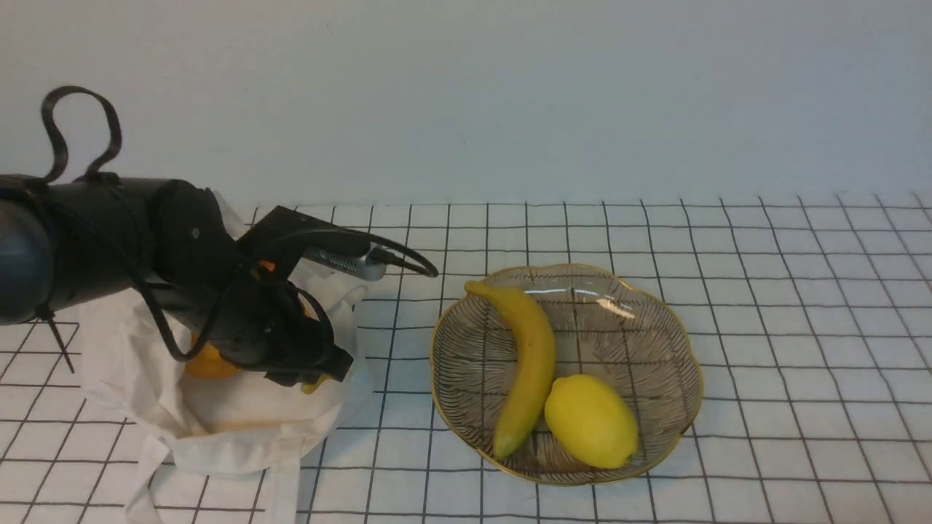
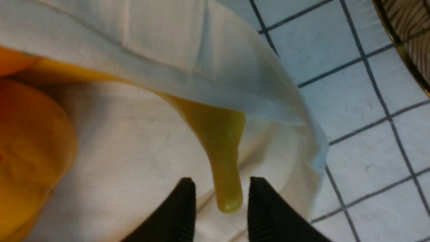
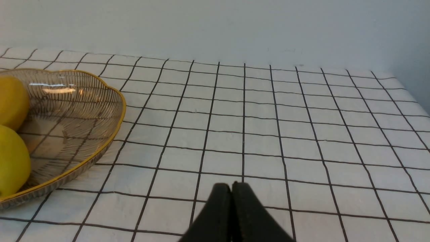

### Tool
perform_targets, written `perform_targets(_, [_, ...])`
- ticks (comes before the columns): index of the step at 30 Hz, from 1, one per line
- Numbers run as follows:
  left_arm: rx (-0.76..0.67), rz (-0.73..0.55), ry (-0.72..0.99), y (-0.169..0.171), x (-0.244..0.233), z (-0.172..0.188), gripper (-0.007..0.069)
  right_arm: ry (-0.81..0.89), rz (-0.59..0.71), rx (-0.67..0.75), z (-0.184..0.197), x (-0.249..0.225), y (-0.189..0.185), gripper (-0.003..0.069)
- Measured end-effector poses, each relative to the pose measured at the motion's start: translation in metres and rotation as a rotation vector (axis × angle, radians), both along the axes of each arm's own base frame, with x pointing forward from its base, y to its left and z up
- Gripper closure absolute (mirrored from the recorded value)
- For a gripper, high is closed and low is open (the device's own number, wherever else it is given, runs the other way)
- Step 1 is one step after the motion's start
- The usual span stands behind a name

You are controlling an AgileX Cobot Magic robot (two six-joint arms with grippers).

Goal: Take the fruit out of the bag on the white checkered tablecloth and place them on the plate.
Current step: 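Reach into the white bag and grasp the banana with the left gripper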

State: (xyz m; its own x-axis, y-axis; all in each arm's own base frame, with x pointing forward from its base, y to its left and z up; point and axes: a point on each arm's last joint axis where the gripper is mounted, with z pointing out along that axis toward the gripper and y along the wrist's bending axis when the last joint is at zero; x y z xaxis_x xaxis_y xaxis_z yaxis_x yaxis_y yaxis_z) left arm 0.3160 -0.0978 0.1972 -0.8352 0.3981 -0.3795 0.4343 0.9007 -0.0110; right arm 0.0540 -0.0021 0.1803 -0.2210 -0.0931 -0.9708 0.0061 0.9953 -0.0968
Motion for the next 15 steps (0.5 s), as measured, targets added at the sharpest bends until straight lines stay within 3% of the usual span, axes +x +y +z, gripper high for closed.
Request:
perform_targets(5, [0.009,0.001,0.021,-0.002,0.005,-0.016,0.0197,0.000,0.000,0.000,0.000,0.000,0.000,0.0673])
perform_targets(8, [0.012,0.003,0.031,-0.002,0.008,-0.023,0.0174,0.000,0.000,0.000,0.000,0.000,0.000,0.0673])
perform_targets(12, [0.012,0.007,0.025,-0.003,0.011,-0.029,0.0203,0.000,0.000,0.000,0.000,0.000,0.000,0.0673])
perform_targets(15, [-0.005,0.025,0.017,-0.004,0.012,-0.029,0.0318,0.000,0.000,0.000,0.000,0.000,0.000,0.0673])
